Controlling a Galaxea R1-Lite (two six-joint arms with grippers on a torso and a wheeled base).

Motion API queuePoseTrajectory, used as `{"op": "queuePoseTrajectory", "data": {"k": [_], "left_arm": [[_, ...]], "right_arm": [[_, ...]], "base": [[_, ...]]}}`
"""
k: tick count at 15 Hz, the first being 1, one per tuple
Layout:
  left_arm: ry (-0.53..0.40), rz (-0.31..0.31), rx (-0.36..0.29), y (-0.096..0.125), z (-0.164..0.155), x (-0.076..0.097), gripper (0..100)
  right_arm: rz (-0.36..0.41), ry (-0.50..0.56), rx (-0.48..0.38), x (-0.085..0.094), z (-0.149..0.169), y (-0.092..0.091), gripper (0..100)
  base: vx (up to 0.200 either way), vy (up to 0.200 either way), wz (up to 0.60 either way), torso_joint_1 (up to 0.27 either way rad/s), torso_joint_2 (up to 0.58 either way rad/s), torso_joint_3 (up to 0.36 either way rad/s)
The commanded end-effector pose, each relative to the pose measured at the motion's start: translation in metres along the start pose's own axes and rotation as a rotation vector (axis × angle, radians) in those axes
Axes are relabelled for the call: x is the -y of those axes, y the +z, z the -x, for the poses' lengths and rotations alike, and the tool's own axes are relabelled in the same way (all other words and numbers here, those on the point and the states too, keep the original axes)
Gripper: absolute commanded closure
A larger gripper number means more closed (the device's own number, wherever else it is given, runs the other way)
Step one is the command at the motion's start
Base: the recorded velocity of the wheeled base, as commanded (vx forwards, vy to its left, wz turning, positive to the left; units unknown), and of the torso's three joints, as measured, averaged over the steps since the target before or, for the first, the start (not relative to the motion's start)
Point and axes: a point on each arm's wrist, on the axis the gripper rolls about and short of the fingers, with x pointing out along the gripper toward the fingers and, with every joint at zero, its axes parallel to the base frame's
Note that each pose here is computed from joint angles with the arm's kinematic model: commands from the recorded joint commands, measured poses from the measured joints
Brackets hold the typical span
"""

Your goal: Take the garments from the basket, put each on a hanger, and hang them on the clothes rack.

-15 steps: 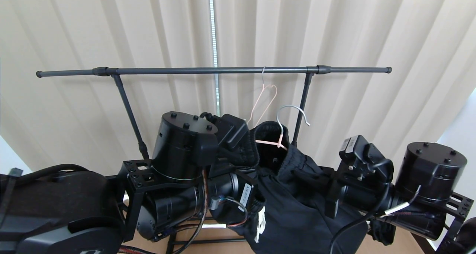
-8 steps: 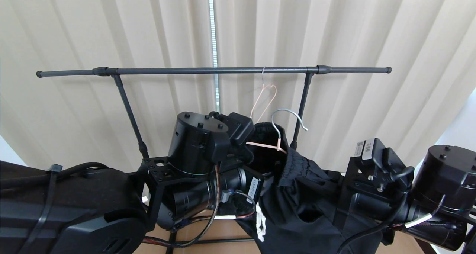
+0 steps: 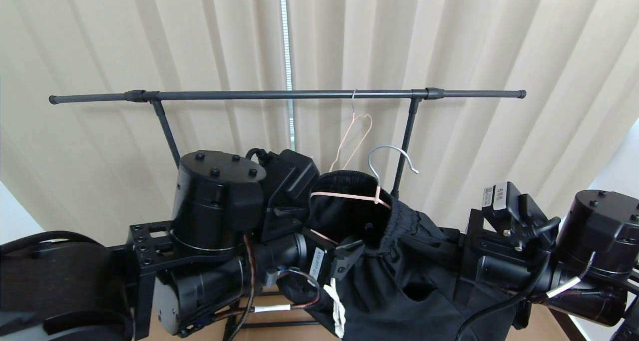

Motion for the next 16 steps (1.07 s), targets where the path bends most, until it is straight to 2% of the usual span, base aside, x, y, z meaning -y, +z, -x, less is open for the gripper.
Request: {"op": "queuePoseTrajectory", "data": {"k": [1,5,10,13,16], "left_arm": [[-0.006,-0.019,0.041,0.002,0.028,-0.003,0],[-0.017,-0.042,0.032,-0.006,0.038,-0.002,0],[0.007,-0.082,0.110,0.002,0.068,-0.013,0],[0.097,-0.123,0.125,0.004,0.078,-0.035,0],[0.011,-0.181,0.107,0.002,0.093,-0.062,0]], "right_arm": [[-0.063,0.008,-0.001,0.006,-0.002,-0.002,100],[-0.086,0.048,-0.011,0.011,-0.001,-0.007,100],[-0.115,0.119,-0.026,0.021,0.001,-0.016,100],[-0.119,0.172,-0.017,0.023,0.007,-0.017,100],[-0.116,0.243,-0.001,0.023,0.011,-0.021,100]], "base": [[0.000,0.000,0.00,0.000,0.00,0.000],[0.000,0.000,0.00,0.000,0.00,0.000],[0.000,0.000,0.00,0.000,0.00,0.000],[0.000,0.000,0.00,0.000,0.00,0.000],[0.000,0.000,0.00,0.000,0.00,0.000]]}}
